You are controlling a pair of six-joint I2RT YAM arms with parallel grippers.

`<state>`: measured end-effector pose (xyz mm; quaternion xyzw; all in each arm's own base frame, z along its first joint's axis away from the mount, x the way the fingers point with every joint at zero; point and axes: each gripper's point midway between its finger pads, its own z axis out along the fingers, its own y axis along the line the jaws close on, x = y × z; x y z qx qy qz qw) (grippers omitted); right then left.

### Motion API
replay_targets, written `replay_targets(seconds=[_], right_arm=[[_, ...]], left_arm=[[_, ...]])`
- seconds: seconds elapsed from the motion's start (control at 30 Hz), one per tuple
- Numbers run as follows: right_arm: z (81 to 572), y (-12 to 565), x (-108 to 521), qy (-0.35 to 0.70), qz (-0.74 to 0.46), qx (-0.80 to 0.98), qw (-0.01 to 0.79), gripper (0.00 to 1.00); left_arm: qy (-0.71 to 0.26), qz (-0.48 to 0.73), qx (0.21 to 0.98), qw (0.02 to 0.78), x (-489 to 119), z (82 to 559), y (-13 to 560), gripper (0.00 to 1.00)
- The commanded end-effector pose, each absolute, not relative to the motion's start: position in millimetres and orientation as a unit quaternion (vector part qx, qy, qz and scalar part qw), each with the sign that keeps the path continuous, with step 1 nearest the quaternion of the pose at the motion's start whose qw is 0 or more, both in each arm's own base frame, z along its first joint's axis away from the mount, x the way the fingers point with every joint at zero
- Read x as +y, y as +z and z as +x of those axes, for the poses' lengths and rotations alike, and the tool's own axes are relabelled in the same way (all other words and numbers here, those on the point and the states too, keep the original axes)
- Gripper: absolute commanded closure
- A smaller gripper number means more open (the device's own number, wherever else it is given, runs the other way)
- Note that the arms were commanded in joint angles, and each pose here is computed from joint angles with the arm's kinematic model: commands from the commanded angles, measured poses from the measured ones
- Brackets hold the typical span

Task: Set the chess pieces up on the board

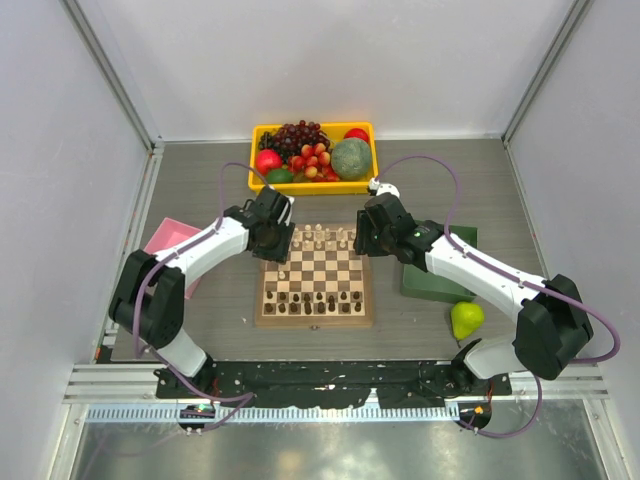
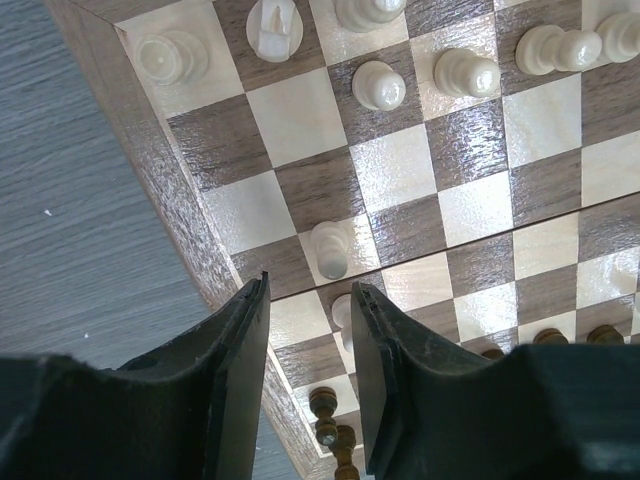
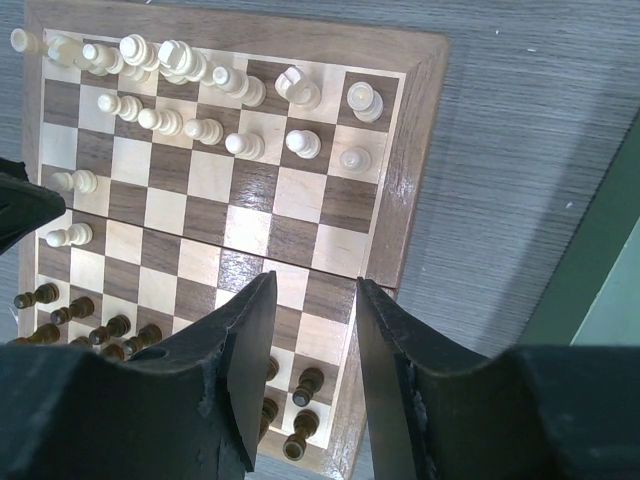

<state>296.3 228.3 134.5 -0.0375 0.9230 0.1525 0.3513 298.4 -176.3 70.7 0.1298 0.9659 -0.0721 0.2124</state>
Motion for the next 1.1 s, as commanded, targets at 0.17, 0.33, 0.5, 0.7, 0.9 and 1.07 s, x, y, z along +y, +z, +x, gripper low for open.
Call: replay_targets(seconds=[0.17,0.33,0.5,0.7,0.9,1.07], right_arm=[[299,145,234,0.168,-0.042,0.914,0.367,0.57],[298,143,233,0.165,-0.041,0.915,0.366,0.57],[297,139,233,0.164,-0.043,0.917,0.361,0.57],[298,138,233,0.163,-0.045,0.917,0.362,0.57],[298,138,234,0.164,-0.045,0.917,0.362,0.57],[298,136,232,0.16,-0.045,0.918,0.361,0.57]], left_arm=[[-0.093,0.126,0.958,0.239,-192,318,83,0.66],[-0.092,0.127,0.959,0.235,-193,318,81,0.67],[-0.093,0.127,0.959,0.235,-193,320,80,0.68],[-0.106,0.131,0.96,0.223,-198,315,77,0.74],[-0.11,0.132,0.96,0.22,-200,315,75,0.83],[-0.107,0.133,0.96,0.223,-200,318,78,0.92]])
